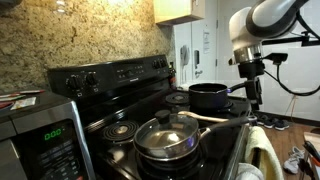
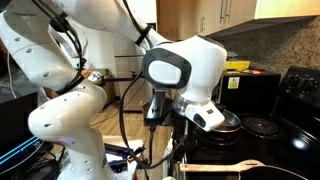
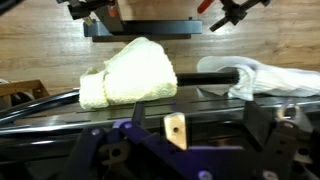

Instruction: Put the wooden spoon on the stovetop

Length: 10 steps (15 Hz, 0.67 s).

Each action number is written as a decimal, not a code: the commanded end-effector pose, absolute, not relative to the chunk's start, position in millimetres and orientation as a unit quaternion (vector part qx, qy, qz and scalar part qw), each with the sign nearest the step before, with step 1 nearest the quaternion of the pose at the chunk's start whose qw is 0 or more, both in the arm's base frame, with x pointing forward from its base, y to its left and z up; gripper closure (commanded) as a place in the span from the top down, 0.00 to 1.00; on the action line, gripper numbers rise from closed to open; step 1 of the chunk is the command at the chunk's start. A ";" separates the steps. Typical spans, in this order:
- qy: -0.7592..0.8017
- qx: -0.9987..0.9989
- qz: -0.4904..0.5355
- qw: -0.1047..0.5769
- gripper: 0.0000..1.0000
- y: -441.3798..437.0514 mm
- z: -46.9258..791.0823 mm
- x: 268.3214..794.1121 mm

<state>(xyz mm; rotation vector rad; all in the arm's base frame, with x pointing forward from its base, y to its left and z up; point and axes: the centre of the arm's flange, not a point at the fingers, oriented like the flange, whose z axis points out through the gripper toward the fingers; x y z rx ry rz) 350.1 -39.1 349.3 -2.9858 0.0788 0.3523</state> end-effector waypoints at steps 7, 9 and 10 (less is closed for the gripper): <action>-0.012 -0.998 0.052 0.029 1.00 14.0 431.0 372.5; -0.025 -0.999 0.019 -0.014 1.00 28.0 436.3 386.7; -0.027 -0.999 0.000 -0.039 1.00 33.5 439.6 393.8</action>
